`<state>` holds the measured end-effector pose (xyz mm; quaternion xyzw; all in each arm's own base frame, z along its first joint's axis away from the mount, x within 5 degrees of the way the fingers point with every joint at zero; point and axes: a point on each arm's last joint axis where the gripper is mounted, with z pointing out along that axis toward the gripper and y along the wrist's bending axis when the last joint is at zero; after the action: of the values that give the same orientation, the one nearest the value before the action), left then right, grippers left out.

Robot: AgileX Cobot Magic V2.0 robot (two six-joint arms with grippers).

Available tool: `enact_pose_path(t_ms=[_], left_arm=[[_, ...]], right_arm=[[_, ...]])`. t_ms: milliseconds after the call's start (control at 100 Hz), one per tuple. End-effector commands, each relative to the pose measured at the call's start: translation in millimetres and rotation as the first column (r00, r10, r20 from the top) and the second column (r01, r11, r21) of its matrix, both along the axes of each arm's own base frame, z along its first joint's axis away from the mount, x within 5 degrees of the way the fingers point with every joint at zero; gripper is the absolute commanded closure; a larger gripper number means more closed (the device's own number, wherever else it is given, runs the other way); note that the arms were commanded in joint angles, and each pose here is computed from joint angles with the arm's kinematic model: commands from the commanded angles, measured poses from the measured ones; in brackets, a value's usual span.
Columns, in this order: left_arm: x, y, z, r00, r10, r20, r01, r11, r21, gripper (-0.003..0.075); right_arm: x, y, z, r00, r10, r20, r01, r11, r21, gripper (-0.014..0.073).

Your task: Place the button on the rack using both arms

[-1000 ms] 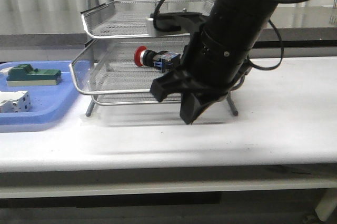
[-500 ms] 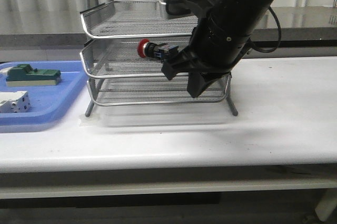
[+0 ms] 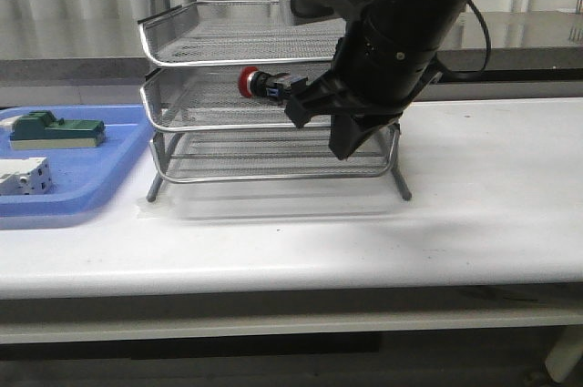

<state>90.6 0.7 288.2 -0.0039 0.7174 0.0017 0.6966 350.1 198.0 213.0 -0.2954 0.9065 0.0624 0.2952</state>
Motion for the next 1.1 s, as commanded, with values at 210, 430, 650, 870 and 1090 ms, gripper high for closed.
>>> enact_pose_path(t_ms=[210,430,650,870,1090], left_arm=[[0,1,16,0.995,0.009,0.103,-0.008,1.000,-0.017,0.0716],[0,1,16,0.995,0.009,0.103,-0.008,1.000,-0.017,0.0716],[0,1,16,0.995,0.009,0.103,-0.008,1.000,-0.017,0.0716],[0,1,16,0.995,0.009,0.103,-0.008,1.000,-0.017,0.0716],[0,1,16,0.995,0.009,0.103,-0.008,1.000,-0.017,0.0716]], right_arm=[[-22,-17,77,0.992,-0.020,0.123,0.012,0.998,0.067,0.0652],[-34,-55,97,0.979,-0.129,0.156,0.114,0.988,0.101,0.0652],[-58,-114,111,0.938,-0.284,0.200,0.265,0.957,0.116,0.0652],[-100,-158,122,0.865,-0.418,0.276,0.376,0.906,0.195,0.0652],[-151,-182,120,0.804,-0.482,0.349,0.419,0.875,0.243,0.0652]])
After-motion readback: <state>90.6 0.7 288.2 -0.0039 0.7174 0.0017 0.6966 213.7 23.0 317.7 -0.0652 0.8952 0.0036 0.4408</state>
